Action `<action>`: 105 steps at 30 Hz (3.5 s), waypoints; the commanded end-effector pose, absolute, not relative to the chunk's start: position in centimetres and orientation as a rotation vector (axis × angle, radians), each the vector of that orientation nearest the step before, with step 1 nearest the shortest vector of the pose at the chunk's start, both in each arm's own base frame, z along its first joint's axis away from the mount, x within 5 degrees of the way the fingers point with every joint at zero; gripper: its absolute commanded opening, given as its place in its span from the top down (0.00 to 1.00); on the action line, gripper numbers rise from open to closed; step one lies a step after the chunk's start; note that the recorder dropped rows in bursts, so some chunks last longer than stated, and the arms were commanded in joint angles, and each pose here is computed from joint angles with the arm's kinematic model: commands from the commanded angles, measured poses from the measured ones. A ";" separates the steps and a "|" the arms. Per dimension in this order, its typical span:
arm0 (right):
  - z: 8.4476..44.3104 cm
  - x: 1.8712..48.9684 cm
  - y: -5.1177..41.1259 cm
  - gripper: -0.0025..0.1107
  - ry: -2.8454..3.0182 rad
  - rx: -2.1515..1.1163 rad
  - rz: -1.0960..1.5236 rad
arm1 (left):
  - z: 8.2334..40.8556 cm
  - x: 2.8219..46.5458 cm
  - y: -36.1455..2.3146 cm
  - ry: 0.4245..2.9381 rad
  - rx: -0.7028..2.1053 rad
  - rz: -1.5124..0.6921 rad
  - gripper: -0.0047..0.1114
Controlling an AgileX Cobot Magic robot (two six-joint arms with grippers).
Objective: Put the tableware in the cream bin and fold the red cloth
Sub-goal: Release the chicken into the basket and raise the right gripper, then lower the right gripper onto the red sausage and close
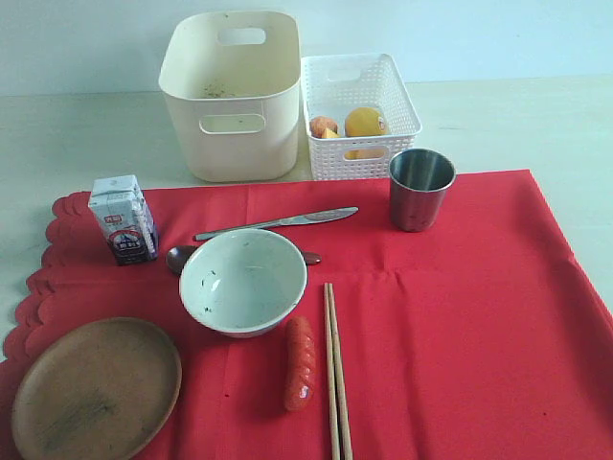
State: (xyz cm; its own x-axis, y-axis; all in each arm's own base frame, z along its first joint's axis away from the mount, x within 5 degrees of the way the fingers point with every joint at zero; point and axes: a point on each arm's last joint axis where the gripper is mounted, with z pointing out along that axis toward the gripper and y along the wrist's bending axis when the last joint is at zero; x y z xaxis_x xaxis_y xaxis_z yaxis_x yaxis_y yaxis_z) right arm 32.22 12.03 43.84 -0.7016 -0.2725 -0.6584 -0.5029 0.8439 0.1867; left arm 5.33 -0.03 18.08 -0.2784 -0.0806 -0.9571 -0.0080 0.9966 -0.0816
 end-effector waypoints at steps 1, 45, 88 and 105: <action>45.3 30.6 11.5 0.36 2.332 -0.555 0.478 | 18.1 5.3 0.0 1.837 -0.064 -0.069 0.96; 29.2 14.3 19.0 0.36 2.657 -1.179 0.647 | 18.1 5.3 0.0 1.837 -0.068 -0.072 0.96; 16.0 21.8 27.6 0.36 2.956 -0.980 0.234 | 18.1 5.3 0.0 1.837 -0.066 -0.070 0.96; 13.7 22.0 27.9 0.38 2.996 -0.985 0.198 | 18.1 5.3 0.0 1.837 -0.066 -0.070 0.96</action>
